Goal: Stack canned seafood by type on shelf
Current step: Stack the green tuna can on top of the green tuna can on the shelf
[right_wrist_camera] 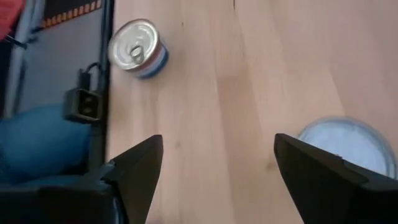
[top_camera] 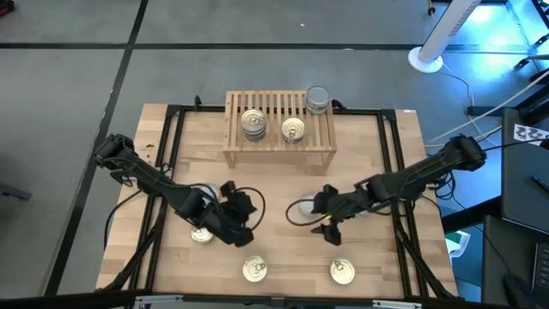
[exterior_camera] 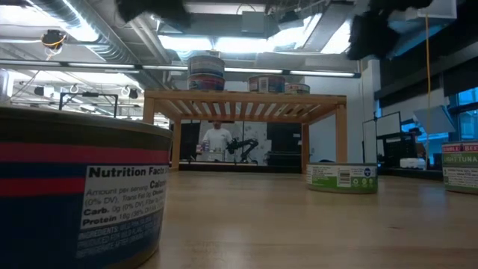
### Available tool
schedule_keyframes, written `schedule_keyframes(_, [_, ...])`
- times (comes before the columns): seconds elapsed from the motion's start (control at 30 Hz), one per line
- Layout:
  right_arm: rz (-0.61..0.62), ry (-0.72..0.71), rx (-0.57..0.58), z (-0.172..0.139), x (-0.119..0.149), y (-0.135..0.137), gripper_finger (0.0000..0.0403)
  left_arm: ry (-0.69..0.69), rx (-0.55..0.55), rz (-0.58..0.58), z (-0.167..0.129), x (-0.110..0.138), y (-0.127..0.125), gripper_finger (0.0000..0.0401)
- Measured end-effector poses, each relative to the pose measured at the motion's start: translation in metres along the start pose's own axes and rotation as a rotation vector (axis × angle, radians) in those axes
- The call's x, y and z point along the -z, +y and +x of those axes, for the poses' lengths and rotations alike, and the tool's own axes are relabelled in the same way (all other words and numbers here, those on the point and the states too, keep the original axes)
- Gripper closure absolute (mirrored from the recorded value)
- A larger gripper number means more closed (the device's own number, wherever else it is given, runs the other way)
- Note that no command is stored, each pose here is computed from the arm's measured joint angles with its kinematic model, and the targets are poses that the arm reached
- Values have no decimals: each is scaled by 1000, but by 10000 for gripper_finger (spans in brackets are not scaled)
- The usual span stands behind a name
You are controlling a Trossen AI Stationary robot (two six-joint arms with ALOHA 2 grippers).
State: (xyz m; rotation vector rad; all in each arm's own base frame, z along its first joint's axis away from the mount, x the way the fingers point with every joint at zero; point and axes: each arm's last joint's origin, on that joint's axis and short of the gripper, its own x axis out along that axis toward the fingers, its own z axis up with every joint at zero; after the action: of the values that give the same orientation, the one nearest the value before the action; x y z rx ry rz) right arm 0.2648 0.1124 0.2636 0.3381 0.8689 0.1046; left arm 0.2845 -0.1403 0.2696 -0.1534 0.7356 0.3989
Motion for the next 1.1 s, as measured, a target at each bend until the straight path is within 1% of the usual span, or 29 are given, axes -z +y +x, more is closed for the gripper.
schedule_keyframes(0.07, [-65,-27,19,12,-2,1,95,59,-55,4,0,6,7,397])
schedule_keyframes(0.17, [-172,-71,58,29,-5,2,95,189,-122,6,0,15,19,397])
schedule_keyframes(0.27, [-250,-103,62,45,-7,3,95,332,-185,-57,0,21,32,397])
schedule_keyframes(0.37, [-305,-122,59,56,-8,4,95,431,-248,-109,1,23,44,393])
schedule_keyframes(0.43, [-327,-121,60,59,-8,4,95,472,-255,-142,5,24,48,378])
schedule_keyframes(0.53, [-331,-119,61,59,-8,4,95,540,-248,-152,13,29,55,338])
schedule_keyframes(0.63, [-333,-119,61,59,-8,4,95,571,-221,-134,23,37,58,296])
schedule_keyframes(0.77, [-355,-118,62,59,-8,4,95,602,-245,-100,29,48,65,258])
schedule_keyframes(0.83, [-360,-118,62,59,-8,4,95,612,-274,-129,32,53,68,250])
schedule_keyframes(0.9, [-373,-118,63,59,-8,4,95,615,-305,-179,34,57,71,247])
schedule_keyframes(0.97, [-375,-118,63,59,-8,4,95,623,-323,-203,36,61,73,247])
schedule_keyframes(1.1, [-374,-117,63,59,-8,4,95,653,-310,-222,39,68,74,246])
